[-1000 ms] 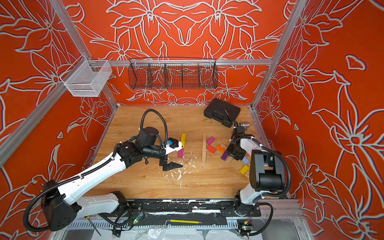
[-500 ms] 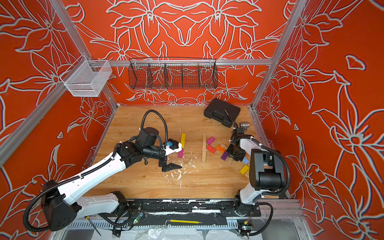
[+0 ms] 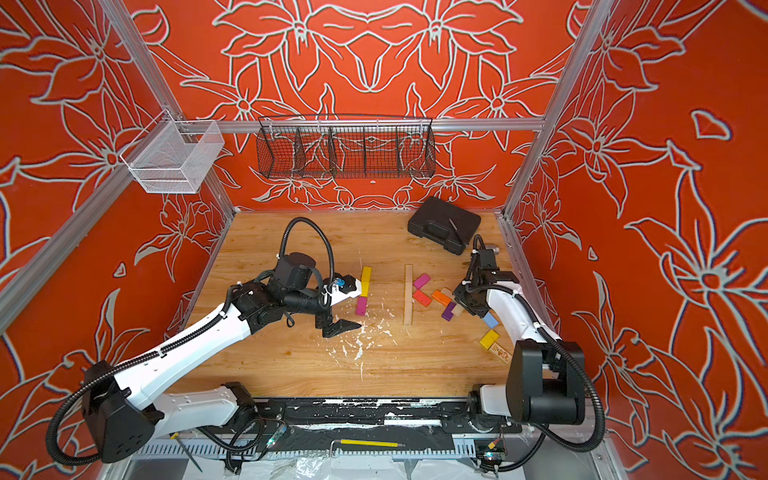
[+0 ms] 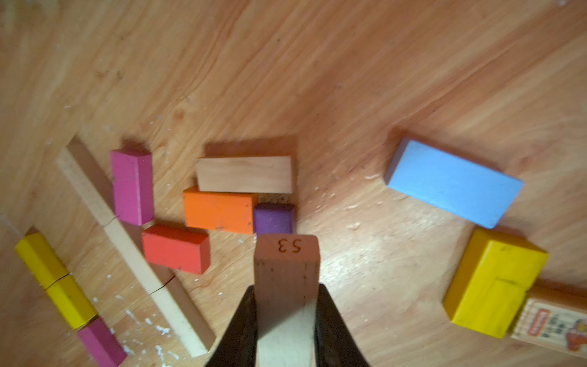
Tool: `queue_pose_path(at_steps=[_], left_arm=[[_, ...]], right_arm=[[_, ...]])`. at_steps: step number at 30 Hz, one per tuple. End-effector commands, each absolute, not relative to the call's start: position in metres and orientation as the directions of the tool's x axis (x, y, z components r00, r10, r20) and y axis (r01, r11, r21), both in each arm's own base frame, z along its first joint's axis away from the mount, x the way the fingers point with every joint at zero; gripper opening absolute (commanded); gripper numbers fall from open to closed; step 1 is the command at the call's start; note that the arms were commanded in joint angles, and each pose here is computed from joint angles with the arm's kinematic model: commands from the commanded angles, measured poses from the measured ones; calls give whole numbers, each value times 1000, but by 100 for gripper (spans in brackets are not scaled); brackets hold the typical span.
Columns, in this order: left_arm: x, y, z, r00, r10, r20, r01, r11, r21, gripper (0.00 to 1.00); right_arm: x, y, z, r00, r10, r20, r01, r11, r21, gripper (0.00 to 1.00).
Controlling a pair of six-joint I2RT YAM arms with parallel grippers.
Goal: Assemble the letter k with building blocks
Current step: Pick up the building block from the center of the board, then assemble the building block at the center of the board.
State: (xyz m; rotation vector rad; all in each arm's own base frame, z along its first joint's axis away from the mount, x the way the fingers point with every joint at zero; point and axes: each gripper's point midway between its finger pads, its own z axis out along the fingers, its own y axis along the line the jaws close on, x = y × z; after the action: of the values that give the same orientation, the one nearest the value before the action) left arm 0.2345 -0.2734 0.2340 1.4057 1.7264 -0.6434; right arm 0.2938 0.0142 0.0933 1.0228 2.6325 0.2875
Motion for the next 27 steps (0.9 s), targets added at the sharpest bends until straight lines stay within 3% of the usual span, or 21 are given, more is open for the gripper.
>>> queue_pose_path(at_steps=[1,12,27], left_arm=[[255,-263,248,-85,529,-844,921,366,137,97],[288,-228,254,-198,481,-854,817,563,128,97],[296,-213,262,-213,435,-875,775,620,120,98]], right_arm=[[303,39,116,-669,719,-191,630,684,369,16],[335,122,134,-664,732,-151,599,642,478,18],[383,198,94,-702,702,-116,645,697,315,18]])
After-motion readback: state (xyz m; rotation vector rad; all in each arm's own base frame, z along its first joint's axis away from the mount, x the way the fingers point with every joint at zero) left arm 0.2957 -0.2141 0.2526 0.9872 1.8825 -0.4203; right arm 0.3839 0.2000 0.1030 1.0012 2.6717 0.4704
